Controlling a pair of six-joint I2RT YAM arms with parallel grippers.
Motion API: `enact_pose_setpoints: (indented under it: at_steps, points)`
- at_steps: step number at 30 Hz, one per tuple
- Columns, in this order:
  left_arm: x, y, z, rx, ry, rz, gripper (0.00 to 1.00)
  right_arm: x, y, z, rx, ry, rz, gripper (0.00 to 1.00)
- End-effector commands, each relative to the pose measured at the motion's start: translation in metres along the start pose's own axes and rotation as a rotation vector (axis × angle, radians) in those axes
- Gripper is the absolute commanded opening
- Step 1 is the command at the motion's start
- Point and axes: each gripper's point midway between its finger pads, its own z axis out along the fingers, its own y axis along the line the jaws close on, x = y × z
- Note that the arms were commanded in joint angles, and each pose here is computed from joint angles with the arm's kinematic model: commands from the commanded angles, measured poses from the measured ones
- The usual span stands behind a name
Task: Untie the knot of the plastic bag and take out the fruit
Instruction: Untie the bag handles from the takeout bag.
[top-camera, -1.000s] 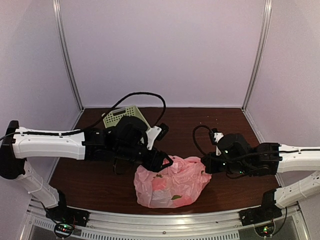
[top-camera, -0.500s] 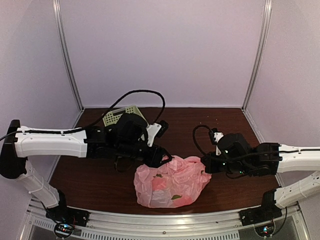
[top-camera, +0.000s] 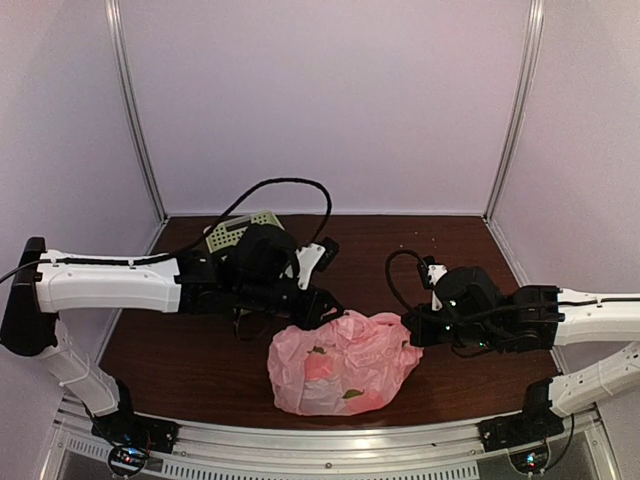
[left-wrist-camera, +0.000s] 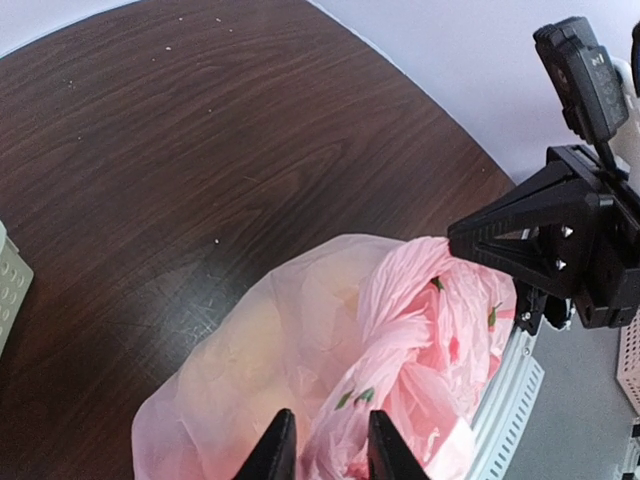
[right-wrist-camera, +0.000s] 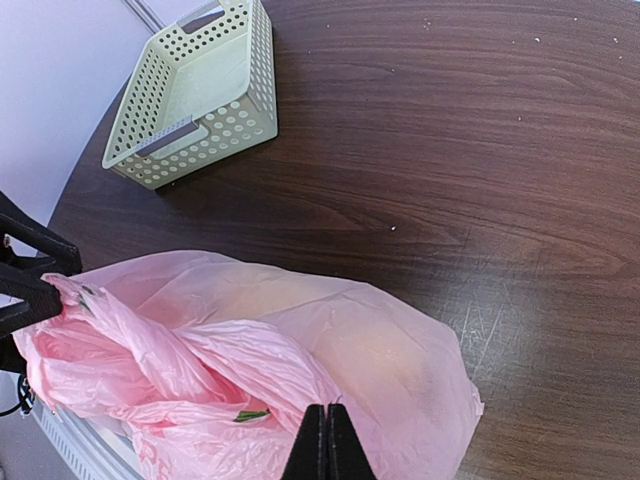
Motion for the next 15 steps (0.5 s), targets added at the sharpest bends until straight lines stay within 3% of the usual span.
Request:
enact_pose_setpoints:
  at_steps: [1,6,9,11,15]
  points:
    - [-0.01,-0.008,0.002,0.042,-0.019,0.008,0.28,-0.003,-0.001,0.001,0.004,-0.012,0.002,0.0]
    - [-0.006,-0.012,0.008,0.067,0.006,0.012,0.28,-0.003,-0.001,0.001,0.004,-0.015,0.006,0.0]
    - [-0.004,-0.015,0.01,0.087,0.02,0.016,0.08,-0.006,-0.001,-0.001,0.006,-0.025,0.013,0.0]
    - [-0.007,-0.015,0.006,0.078,0.013,0.026,0.0,-0.008,-0.005,-0.003,0.021,-0.039,0.025,0.0]
    - [-0.025,-0.007,-0.013,0.018,-0.055,0.041,0.0,-0.018,-0.015,-0.013,0.053,-0.087,0.061,0.0]
